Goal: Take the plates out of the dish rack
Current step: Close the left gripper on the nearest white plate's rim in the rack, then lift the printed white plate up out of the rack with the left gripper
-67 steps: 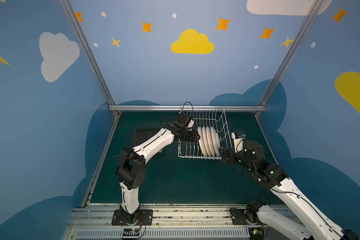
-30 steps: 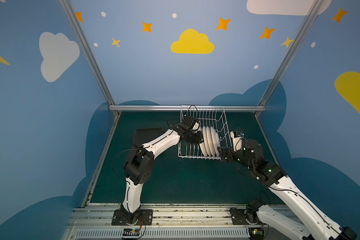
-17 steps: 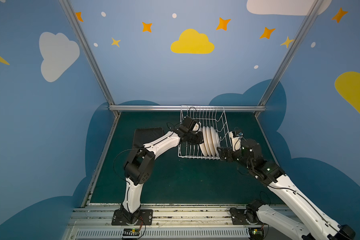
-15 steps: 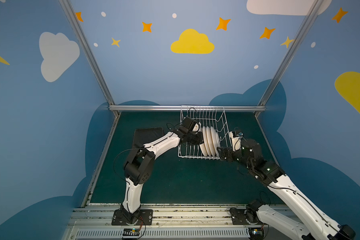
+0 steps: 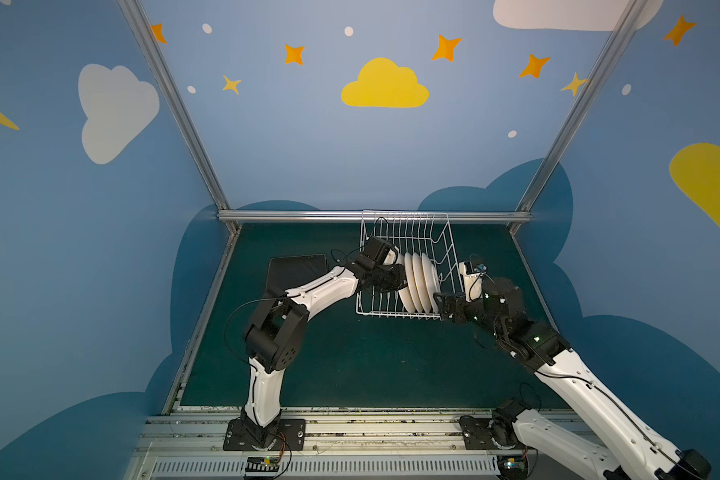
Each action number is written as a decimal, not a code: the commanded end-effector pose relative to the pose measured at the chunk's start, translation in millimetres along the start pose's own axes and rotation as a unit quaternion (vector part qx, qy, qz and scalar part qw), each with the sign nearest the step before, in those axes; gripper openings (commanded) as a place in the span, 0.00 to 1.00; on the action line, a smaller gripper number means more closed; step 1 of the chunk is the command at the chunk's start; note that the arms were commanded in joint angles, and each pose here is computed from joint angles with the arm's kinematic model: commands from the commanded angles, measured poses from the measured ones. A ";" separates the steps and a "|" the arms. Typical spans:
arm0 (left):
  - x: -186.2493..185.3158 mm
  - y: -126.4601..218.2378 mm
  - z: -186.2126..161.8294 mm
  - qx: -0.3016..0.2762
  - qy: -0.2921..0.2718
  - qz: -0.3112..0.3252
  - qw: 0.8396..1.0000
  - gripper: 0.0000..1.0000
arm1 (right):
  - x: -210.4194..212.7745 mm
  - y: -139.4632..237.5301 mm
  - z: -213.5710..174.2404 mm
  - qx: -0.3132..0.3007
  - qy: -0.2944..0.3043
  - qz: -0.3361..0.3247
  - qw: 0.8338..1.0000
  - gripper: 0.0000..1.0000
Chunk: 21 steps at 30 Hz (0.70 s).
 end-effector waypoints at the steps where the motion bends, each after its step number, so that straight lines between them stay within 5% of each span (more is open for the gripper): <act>1: -12.9 20.0 -2.1 -0.002 -0.011 -0.018 1.000 0.03 | 1.0 3.5 8.9 -0.017 -0.002 0.004 1.000 0.93; 21: -42.0 75.8 -2.4 -0.026 -0.025 -0.051 0.998 0.03 | 1.0 9.3 14.3 -0.031 -0.011 0.005 0.999 0.93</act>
Point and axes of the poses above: each gripper's point midway between its finger pads, its own y axis back along the fingers, its own x axis along the line the jaws close on, z = x × y, the point moved 2 cm from there along y, back along the fingers, and after that the axes turned 1 degree about y, right-handed, at the moved point
